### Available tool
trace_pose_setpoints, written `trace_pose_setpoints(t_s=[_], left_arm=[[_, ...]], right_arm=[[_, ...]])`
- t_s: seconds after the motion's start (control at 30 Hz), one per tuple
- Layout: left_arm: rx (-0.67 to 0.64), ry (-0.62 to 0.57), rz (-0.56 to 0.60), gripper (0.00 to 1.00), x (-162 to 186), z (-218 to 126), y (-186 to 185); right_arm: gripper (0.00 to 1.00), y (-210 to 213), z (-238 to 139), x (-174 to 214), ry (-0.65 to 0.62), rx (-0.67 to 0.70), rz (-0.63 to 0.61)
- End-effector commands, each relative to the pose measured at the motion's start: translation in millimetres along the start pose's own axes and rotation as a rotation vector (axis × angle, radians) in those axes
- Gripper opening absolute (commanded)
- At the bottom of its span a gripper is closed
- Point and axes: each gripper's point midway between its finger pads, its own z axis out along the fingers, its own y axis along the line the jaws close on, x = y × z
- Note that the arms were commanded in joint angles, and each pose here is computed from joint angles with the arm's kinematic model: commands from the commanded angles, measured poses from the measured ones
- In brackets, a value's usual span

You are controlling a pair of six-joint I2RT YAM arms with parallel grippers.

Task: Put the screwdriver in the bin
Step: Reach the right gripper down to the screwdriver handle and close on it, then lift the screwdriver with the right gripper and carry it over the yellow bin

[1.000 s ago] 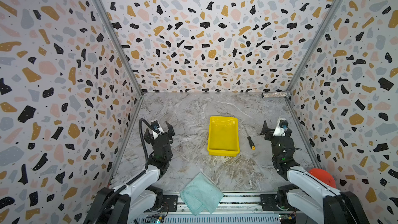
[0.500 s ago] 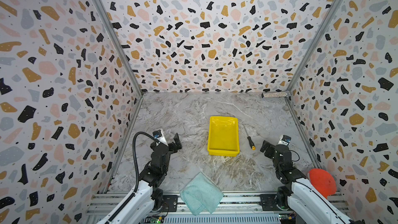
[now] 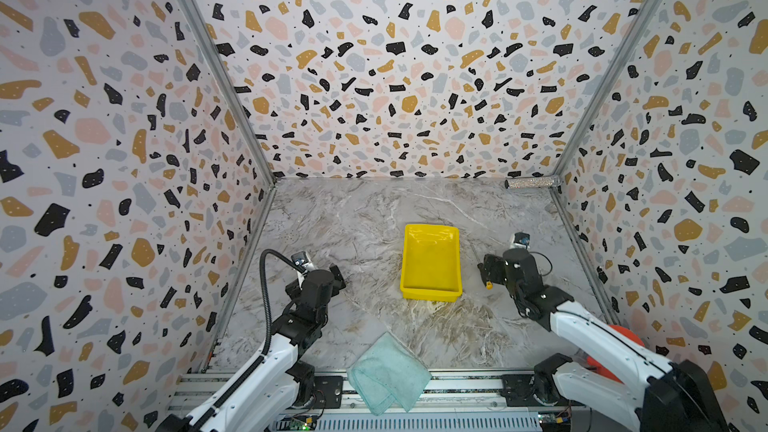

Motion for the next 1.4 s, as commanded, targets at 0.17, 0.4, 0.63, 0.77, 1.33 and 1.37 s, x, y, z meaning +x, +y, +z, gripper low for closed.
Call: trace_pose_setpoints(t_s=[0.17, 0.4, 0.63, 0.77, 1.33, 1.37], left_arm=[[-0.191, -0.099, -0.140, 1.00, -21, -21, 42], [-0.096, -0.188, -0.224, 1.00, -23, -30, 43], [-0.088, -0.175, -0.223, 1.00, -21, -28, 40], [-0.081, -0.152, -0.203, 1.00, -18, -25, 36], [-0.058, -0.151, -0.211, 1.00, -17, -24, 33], [-0.058, -0.148, -0.209, 1.00, -16, -24, 33]], right_arm=[[0.85, 22, 25, 39, 0.340, -0.234, 0.039], [0.50, 6, 41, 35, 0.378, -0.102, -0.040], [0.44, 4, 56, 60, 0.506, -0.066, -0.075], [0.44, 11, 63, 65, 0.535, -0.053, -0.106], [0.26, 0, 86, 85, 0.575, 0.051, -0.161], [0.23, -1, 85, 86, 0.573, 0.051, -0.158]])
